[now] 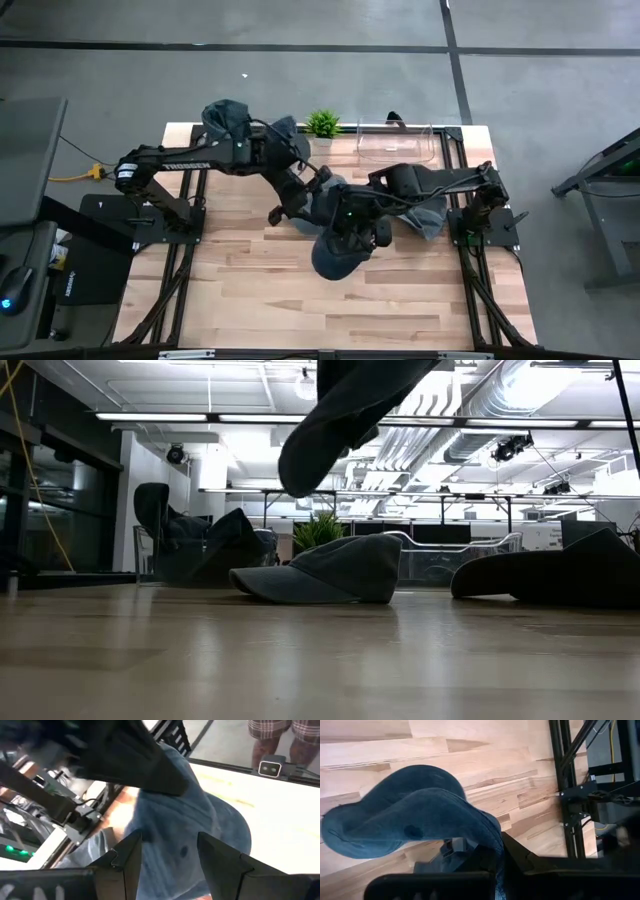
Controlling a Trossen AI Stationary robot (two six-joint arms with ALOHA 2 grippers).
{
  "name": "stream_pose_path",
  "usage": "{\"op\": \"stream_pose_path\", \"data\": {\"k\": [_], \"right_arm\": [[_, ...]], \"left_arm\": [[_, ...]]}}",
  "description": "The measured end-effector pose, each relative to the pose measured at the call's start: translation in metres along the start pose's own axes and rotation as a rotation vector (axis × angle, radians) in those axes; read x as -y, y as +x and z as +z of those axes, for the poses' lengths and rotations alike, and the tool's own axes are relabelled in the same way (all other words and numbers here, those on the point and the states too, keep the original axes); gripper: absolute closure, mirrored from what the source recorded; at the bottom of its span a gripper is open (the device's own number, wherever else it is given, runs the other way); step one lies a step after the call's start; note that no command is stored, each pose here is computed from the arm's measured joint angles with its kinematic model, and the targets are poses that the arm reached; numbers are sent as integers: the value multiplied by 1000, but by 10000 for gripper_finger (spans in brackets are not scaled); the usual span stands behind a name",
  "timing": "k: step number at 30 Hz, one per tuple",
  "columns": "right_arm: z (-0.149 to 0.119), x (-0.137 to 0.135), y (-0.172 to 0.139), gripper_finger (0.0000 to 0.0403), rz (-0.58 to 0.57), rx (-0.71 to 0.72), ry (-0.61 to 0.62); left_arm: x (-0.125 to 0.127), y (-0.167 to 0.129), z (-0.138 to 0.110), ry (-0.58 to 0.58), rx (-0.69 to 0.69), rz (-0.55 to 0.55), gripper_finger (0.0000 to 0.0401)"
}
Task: Pick & Place hat
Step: Put the dark blue cap into the left transparent bin
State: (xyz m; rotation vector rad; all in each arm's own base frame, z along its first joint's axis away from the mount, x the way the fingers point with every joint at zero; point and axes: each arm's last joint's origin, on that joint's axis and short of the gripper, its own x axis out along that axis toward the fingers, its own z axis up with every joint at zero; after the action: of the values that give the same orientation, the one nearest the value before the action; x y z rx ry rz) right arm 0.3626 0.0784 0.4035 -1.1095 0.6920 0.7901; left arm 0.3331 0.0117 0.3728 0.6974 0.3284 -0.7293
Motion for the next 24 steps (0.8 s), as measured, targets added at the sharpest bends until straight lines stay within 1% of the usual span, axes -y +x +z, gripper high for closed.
{"op": "stream_pose_path", "data": {"k": [6, 8, 11, 18, 21, 24], "right_arm": [[8, -2, 1, 403, -3, 17, -17], [10, -4, 1, 403, 5, 27, 0], [13, -6, 1, 403, 20, 35, -2], [15, -7, 1, 403, 30, 49, 2], [16, -8, 1, 403, 32, 54, 5], [18, -9, 1, 403, 36, 60, 25]], "left_arm": [[5, 13, 4, 33, -11, -18, 233], [4, 17, 5, 53, -7, -9, 233], [4, 21, 2, 65, -21, -12, 233], [-1, 20, 5, 128, -19, 45, 233], [-3, 20, 6, 136, -8, 60, 233], [-2, 20, 6, 128, -9, 52, 233]]}}
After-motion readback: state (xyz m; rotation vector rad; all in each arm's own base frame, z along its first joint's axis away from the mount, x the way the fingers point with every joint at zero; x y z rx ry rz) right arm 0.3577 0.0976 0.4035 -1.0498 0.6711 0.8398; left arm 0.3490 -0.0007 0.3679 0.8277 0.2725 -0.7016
